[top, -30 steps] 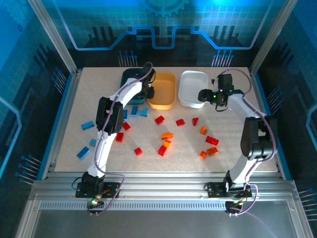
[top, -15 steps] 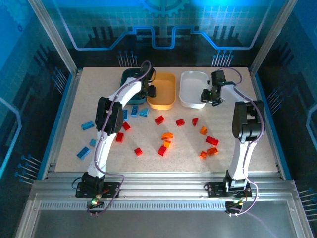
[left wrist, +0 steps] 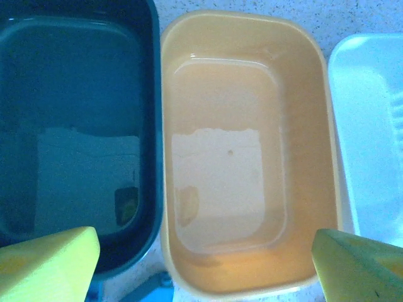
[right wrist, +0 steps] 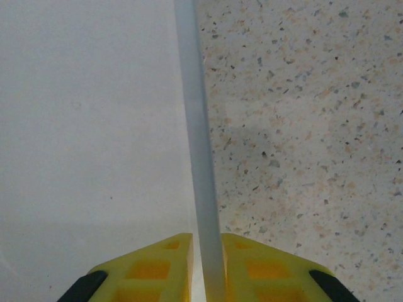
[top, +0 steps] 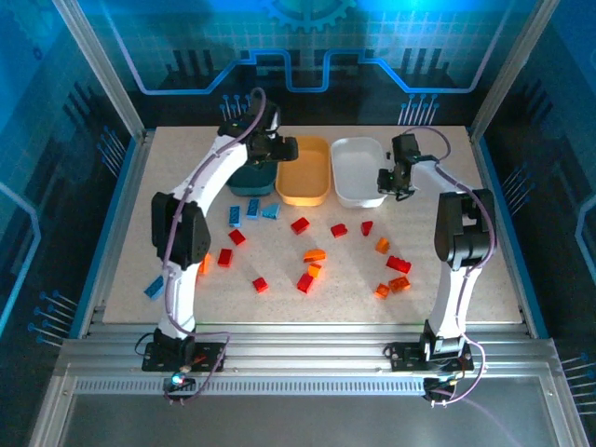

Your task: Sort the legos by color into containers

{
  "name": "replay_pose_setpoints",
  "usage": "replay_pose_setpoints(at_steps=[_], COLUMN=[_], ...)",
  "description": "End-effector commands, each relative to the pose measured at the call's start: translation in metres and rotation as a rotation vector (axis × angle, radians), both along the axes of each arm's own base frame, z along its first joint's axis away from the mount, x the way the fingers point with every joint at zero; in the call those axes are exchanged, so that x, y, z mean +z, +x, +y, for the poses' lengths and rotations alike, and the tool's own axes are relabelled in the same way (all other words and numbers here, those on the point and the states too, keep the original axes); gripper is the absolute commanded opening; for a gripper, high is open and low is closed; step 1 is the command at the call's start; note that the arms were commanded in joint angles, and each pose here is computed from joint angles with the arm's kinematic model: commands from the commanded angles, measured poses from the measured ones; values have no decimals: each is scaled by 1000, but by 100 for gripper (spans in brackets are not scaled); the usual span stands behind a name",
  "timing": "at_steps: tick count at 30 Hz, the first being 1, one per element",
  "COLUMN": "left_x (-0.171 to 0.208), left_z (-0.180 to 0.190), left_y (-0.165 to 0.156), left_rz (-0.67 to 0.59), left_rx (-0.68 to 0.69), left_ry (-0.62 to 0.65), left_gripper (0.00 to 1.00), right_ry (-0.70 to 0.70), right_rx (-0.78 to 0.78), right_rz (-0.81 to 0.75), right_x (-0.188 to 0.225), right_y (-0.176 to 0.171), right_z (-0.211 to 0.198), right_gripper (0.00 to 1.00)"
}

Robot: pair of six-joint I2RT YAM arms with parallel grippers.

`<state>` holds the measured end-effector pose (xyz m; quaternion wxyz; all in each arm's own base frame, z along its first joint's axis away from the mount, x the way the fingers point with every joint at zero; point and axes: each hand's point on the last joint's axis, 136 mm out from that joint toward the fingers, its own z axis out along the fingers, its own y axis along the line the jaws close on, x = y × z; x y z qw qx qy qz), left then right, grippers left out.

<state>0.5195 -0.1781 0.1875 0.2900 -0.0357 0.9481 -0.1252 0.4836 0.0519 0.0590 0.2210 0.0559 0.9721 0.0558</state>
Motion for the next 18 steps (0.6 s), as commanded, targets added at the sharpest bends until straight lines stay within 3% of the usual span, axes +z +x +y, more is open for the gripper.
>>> replay_pose_setpoints(at_steps=[1, 4, 9, 13, 18], left_x=[10, 10, 7, 8, 6], left_z=[9, 13, 18, 24, 28], left_y=[-15, -31, -60, -80, -97], left_rz=[-3, 7, 5, -7, 6], left_rx=[23, 47, 74, 88, 88], left_ry=[-40, -64, -127, -165, -173], left_gripper=[90, 90, 91, 92, 93], right_ry=[21, 55, 146, 133, 90], right_rx=[-1, -40, -39, -32, -44], right_rz=[-8, 12, 23, 30, 5], right_x=[11, 12, 9, 9, 25], right_y=[-5, -7, -10, -11, -15], right_z=[11, 15, 37, 43, 33], right_gripper=[20, 28, 34, 36, 46])
